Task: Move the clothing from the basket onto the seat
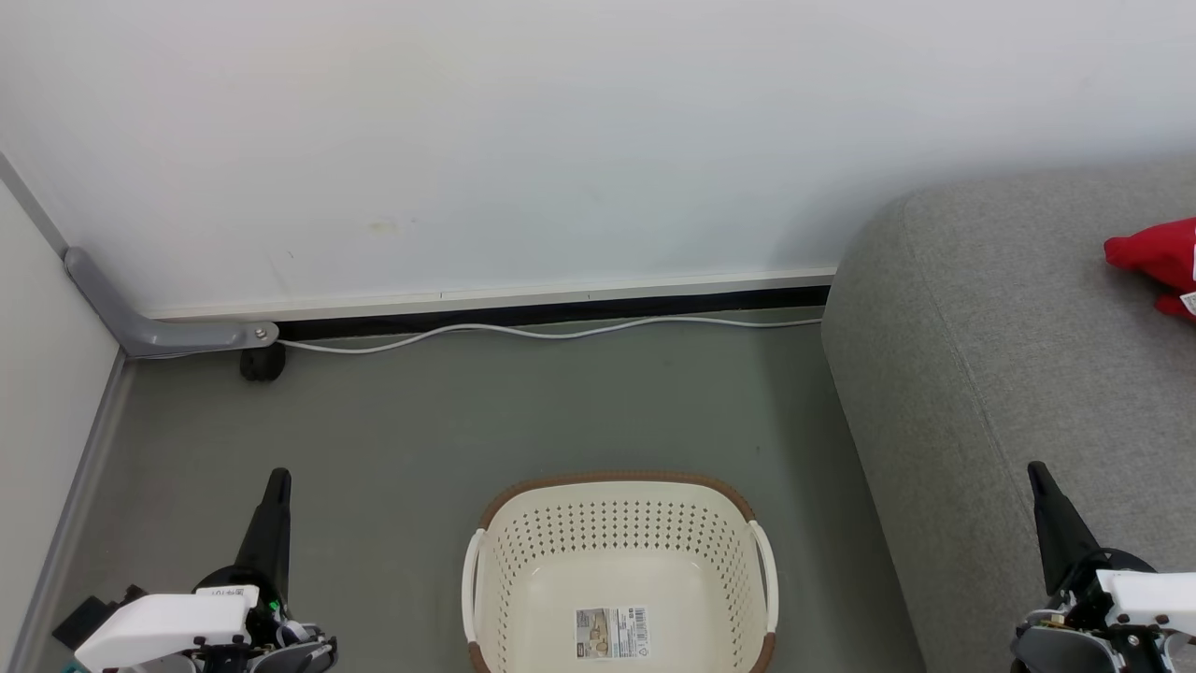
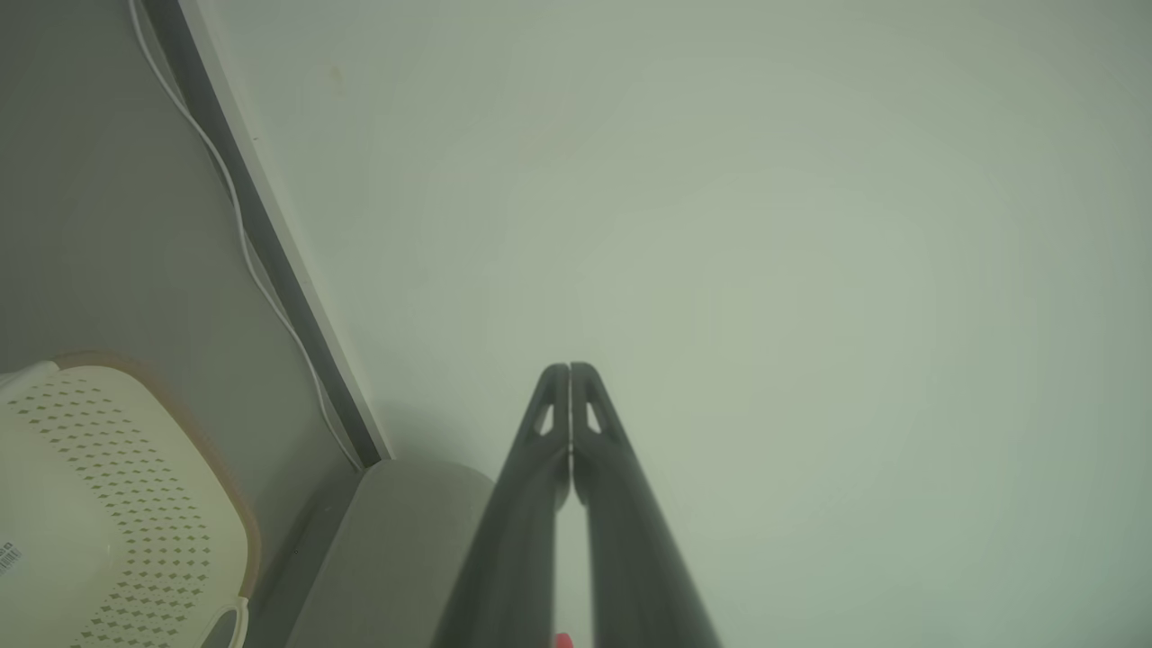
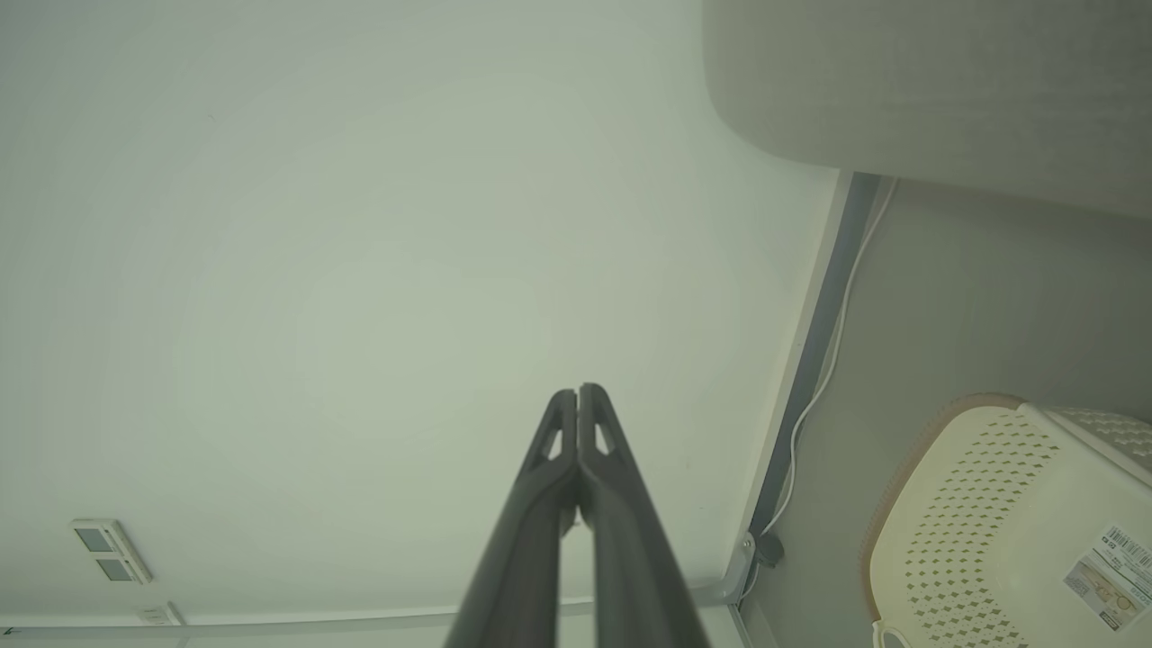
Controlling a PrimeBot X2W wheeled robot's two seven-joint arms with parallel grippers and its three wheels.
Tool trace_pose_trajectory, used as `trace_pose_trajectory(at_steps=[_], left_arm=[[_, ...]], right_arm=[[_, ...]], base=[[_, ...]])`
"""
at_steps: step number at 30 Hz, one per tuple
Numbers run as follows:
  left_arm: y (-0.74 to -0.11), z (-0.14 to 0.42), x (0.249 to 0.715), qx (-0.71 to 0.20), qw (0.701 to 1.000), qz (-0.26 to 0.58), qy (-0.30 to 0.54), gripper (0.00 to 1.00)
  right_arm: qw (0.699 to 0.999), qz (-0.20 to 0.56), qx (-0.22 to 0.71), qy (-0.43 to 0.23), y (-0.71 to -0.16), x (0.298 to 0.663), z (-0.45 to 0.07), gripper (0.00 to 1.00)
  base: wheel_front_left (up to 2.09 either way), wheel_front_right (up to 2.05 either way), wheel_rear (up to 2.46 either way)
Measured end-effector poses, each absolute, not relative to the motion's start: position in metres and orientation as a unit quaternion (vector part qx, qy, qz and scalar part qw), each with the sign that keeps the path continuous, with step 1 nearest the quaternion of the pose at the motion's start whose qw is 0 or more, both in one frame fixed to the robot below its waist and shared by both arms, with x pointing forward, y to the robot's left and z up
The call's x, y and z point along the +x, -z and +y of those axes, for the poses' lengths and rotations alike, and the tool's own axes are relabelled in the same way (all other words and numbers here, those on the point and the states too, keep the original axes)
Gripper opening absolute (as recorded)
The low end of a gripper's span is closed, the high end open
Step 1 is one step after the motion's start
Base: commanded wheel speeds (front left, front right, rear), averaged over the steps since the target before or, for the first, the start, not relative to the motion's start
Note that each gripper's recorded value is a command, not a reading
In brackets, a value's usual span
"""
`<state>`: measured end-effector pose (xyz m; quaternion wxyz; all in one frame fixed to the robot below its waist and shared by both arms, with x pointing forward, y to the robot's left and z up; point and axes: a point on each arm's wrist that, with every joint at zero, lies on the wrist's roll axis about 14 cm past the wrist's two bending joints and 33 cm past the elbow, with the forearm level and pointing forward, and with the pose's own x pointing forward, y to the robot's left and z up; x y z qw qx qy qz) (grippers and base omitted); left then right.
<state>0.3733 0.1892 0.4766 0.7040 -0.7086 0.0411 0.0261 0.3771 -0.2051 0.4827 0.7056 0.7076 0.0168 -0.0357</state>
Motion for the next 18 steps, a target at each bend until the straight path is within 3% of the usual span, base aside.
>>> trace_pose_trajectory(at_steps=[18], left_arm=[[-0.4767,0.1894,0.3733,-0.709,0.704,0.041,-0.026,0.00]], right_arm=[[0.706,0.017,0.708,0.036,-0.4827,0.3771,-0.2051,0.00]], base=[[0.00,0.00,0.00]])
